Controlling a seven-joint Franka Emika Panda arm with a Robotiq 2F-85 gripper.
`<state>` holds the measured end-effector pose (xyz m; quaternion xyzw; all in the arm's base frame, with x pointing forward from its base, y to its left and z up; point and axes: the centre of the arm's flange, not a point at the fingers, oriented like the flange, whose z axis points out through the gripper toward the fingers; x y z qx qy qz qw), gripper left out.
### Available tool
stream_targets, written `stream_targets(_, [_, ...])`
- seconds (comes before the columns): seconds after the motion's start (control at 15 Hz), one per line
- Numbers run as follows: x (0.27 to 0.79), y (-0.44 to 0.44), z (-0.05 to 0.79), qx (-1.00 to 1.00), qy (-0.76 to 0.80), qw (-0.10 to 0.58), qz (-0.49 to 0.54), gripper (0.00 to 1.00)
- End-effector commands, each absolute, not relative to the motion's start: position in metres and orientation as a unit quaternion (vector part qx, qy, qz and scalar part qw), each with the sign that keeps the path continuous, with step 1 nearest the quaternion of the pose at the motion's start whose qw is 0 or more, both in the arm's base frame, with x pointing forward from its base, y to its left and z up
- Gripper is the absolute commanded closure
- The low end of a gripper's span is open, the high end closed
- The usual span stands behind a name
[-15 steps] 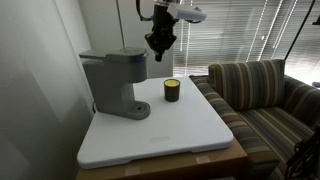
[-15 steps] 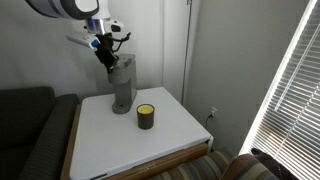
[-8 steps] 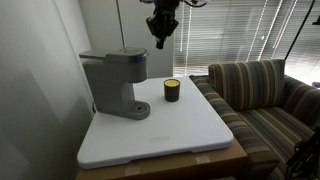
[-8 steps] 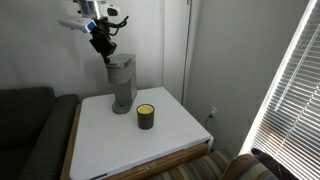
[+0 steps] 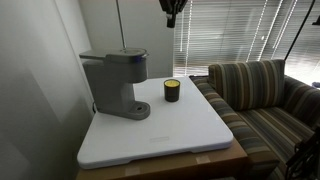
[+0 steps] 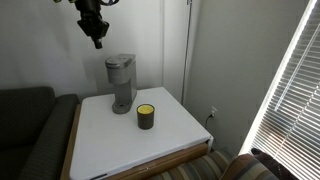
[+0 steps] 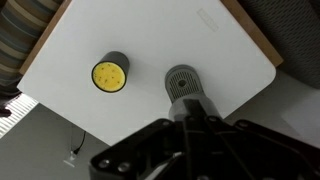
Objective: Close the coffeemaker
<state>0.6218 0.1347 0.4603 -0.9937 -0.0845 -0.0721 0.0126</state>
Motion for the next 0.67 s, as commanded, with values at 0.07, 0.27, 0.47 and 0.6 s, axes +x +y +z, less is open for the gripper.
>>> stream_targets(0.07, [0.6188,0.1276,0.4687,-0.993,-0.102,0.006,-0.062,1.00])
stream_targets(0.27, [0.6198,0.1291,0.4686,-0.992,-0.105,0.005,-0.063,0.72])
stream_targets(0.47, [0.6203,0.1303,0.4687,-0.992,-0.106,0.007,-0.064,0.53])
stream_targets(0.6, [0.6210,0.1313,0.4691,-0.993,-0.103,0.009,-0.065,0.37])
